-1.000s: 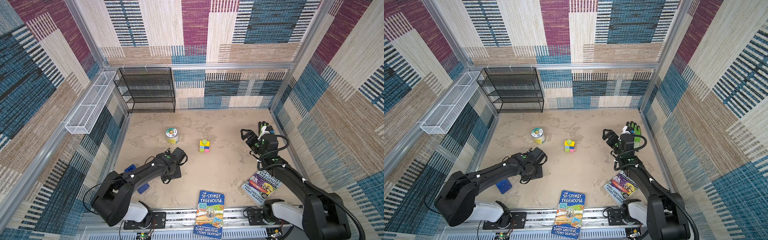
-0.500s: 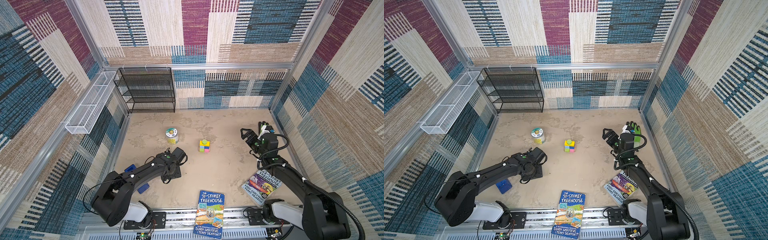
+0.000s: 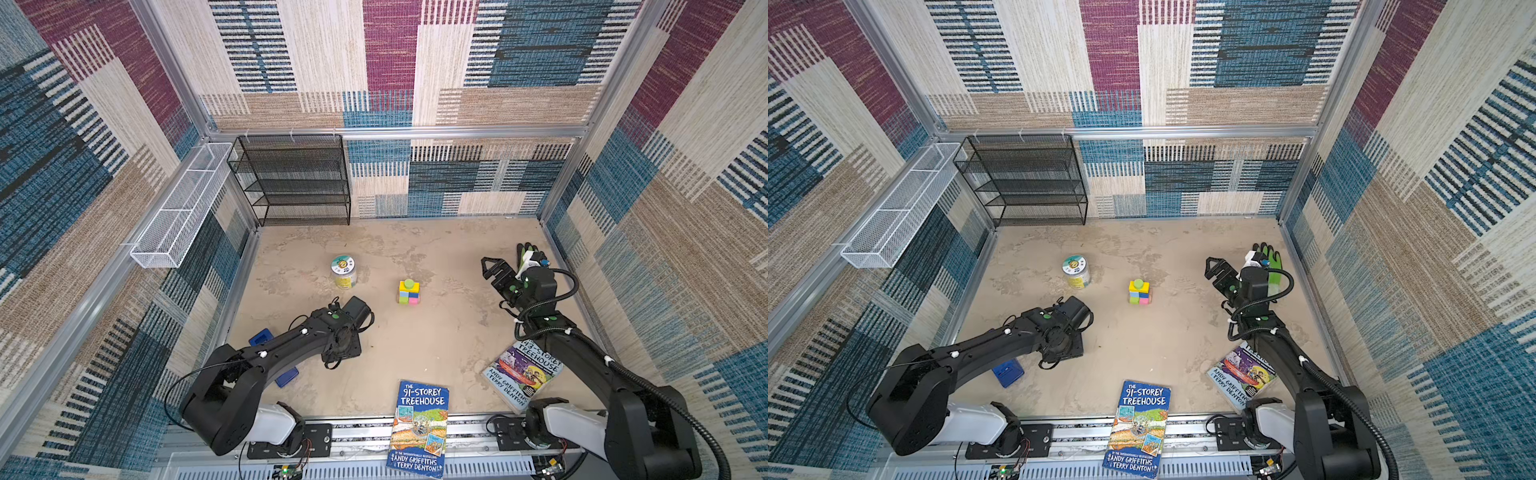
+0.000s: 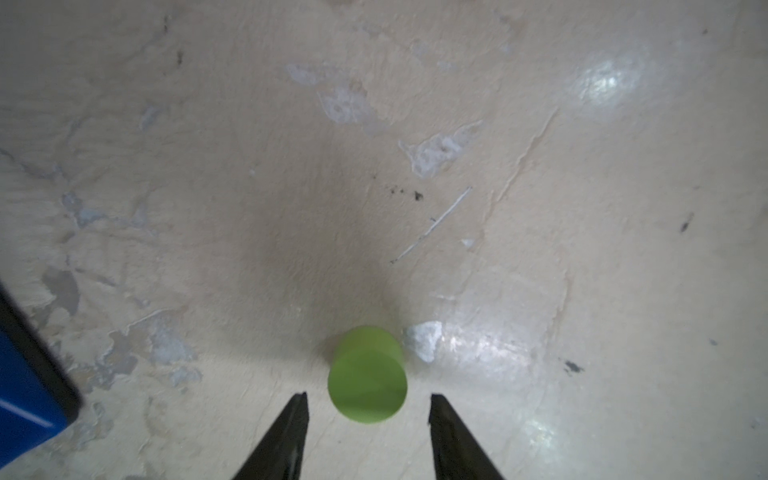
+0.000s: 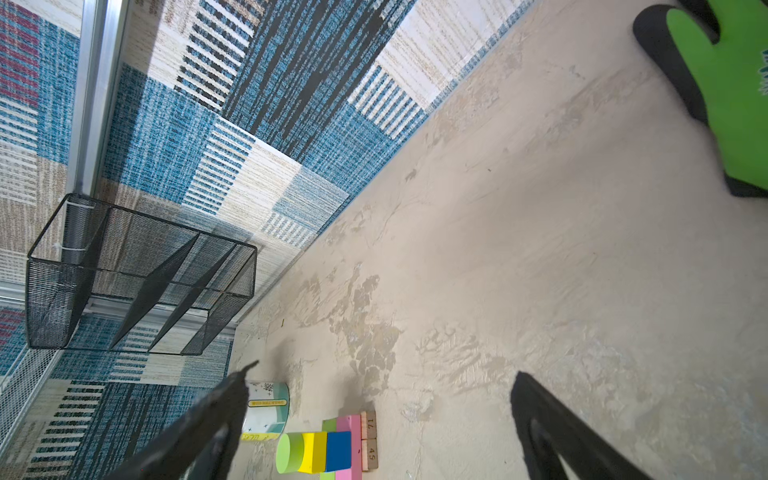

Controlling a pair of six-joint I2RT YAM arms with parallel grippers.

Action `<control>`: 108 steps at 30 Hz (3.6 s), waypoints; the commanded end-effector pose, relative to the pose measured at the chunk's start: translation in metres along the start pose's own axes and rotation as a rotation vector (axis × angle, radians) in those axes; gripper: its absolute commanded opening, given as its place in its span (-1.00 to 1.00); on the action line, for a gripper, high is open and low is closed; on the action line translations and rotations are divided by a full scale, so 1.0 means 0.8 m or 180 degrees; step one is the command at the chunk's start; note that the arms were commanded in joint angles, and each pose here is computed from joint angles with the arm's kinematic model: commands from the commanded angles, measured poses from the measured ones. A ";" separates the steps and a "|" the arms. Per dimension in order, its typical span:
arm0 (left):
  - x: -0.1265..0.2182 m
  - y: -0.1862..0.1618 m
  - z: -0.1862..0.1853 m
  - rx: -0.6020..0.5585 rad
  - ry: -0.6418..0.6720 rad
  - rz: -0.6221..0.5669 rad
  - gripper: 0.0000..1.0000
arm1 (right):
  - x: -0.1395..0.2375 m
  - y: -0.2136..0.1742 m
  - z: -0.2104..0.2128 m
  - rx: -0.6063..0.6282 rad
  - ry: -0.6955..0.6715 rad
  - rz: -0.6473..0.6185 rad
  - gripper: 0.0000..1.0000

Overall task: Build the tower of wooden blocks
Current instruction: 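Lower the left gripper around the green cylinder and close on it, then lift the green cylinder with the left gripper and carry it over the stack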

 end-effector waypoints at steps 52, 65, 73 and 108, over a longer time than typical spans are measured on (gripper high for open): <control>0.047 0.033 -0.021 -0.0408 -0.0068 -0.0085 -0.55 | -0.002 0.001 0.002 0.0020 0.0037 -0.0016 0.99; 0.131 0.089 -0.060 -0.1148 -0.0219 -0.0179 -0.55 | -0.003 0.001 0.002 0.0047 0.0040 -0.0005 0.99; 0.155 0.120 -0.092 -0.1401 -0.0365 -0.0215 -0.55 | -0.003 0.001 0.003 0.0073 0.0057 0.0009 0.99; 0.125 0.194 -0.240 -0.1956 -0.0579 -0.0173 -0.54 | -0.005 0.004 0.014 0.0155 0.0239 0.0073 0.99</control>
Point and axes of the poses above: each gripper's point midway between its finger pads, its own x axis back along the fingers, its own z axis along the line the jaws close on, y = z × x, the point moved 10 cm from there along x, back along the fingers, and after that the axes turned 2 degrees about -x, right-handed, at the moved point
